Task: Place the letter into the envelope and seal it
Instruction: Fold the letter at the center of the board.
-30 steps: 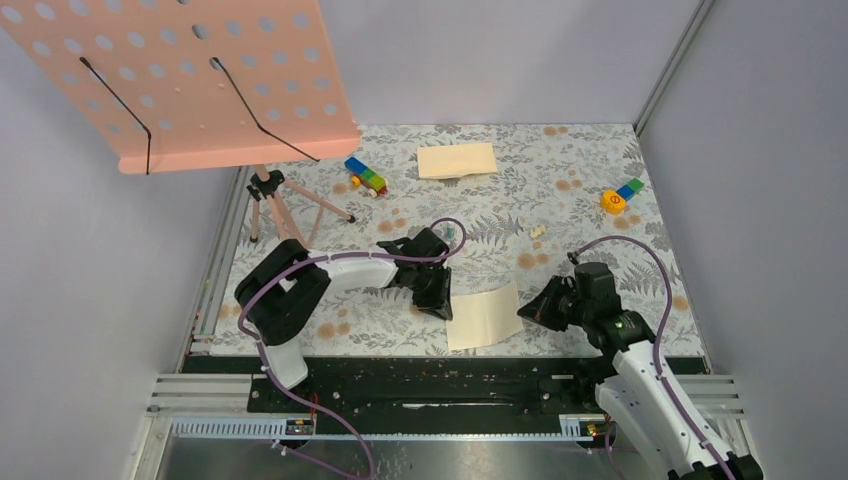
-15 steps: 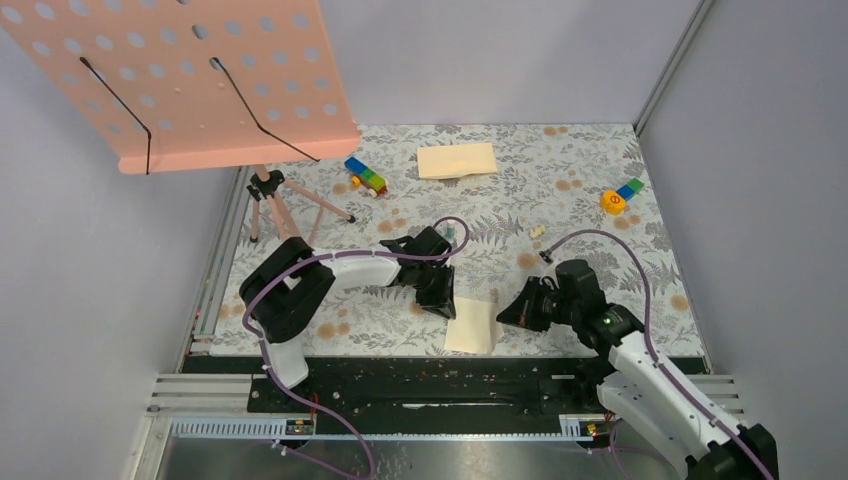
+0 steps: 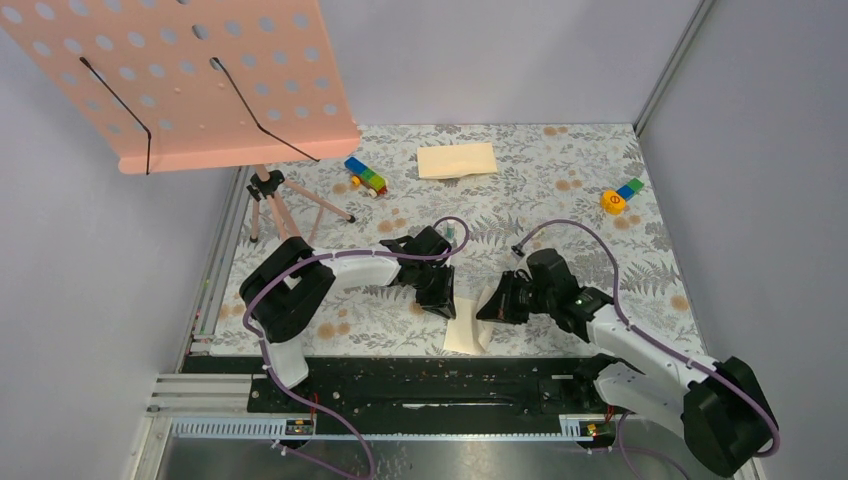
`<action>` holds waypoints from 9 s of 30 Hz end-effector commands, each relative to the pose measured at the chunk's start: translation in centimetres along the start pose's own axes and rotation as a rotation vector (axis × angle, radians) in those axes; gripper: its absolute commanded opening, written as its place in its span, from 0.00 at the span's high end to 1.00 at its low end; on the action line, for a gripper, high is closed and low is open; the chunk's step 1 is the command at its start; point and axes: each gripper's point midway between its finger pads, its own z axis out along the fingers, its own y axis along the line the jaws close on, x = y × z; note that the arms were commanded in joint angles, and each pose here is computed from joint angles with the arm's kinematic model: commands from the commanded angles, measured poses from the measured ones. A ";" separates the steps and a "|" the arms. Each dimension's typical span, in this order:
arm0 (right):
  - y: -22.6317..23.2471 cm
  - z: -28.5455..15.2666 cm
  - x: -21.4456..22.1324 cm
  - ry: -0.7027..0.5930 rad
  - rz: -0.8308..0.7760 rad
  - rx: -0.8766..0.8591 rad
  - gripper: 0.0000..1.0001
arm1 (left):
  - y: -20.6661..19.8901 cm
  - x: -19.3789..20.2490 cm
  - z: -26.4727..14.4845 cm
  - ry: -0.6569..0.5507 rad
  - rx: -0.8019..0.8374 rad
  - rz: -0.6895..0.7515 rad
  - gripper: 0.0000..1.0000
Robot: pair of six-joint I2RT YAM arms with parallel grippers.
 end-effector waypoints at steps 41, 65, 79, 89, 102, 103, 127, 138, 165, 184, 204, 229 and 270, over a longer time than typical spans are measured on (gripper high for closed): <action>0.4 6.7 1.5 0.237 -0.004 0.001 1.00 | -0.2 -2.1 -3.9 -0.048 0.020 0.021 0.76; 0.6 7.4 2.0 0.274 -0.032 -0.012 1.00 | -0.1 -1.7 0.0 0.053 0.057 -0.048 0.77; -0.3 8.8 2.8 0.312 -0.007 0.009 1.00 | 0.2 -1.5 -0.1 0.044 0.055 -0.049 0.77; -0.9 9.3 3.1 0.324 0.015 0.019 1.00 | -0.5 -1.9 -2.2 0.000 0.062 -0.025 0.77; -0.9 8.7 2.5 0.288 -0.013 0.043 0.48 | -0.1 -1.2 -3.4 -0.015 0.051 -0.025 0.76; -0.9 8.7 2.5 0.288 -0.012 0.045 0.48 | 0.0 -1.1 -3.6 -0.018 0.047 -0.025 0.76; -1.2 9.0 2.6 0.299 -0.006 0.047 1.00 | -2.8 -2.4 -1.3 0.010 0.188 -0.031 0.76; -1.2 9.0 2.7 0.295 -0.008 0.045 1.00 | -1.3 -1.9 0.7 0.055 0.077 -0.061 0.78; -5.8 -0.2 -0.9 -0.114 0.043 0.384 0.89 | 1.0 -0.5 0.5 0.078 -0.049 -0.058 0.79; -4.1 1.8 -1.5 -0.050 0.021 0.326 0.97 | 0.7 -0.4 0.0 0.075 -0.040 -0.048 0.79; -5.2 4.7 -0.6 0.029 0.041 0.319 1.00 | 0.8 -0.3 -0.2 0.075 -0.043 -0.038 0.79; -5.8 5.4 -0.4 0.068 0.058 0.360 1.00 | -4.3 3.9 -1.0 0.166 0.275 -0.005 0.89; -7.2 3.5 3.6 0.151 0.131 0.385 1.00 | -0.2 3.5 1.5 0.149 0.064 -0.059 0.95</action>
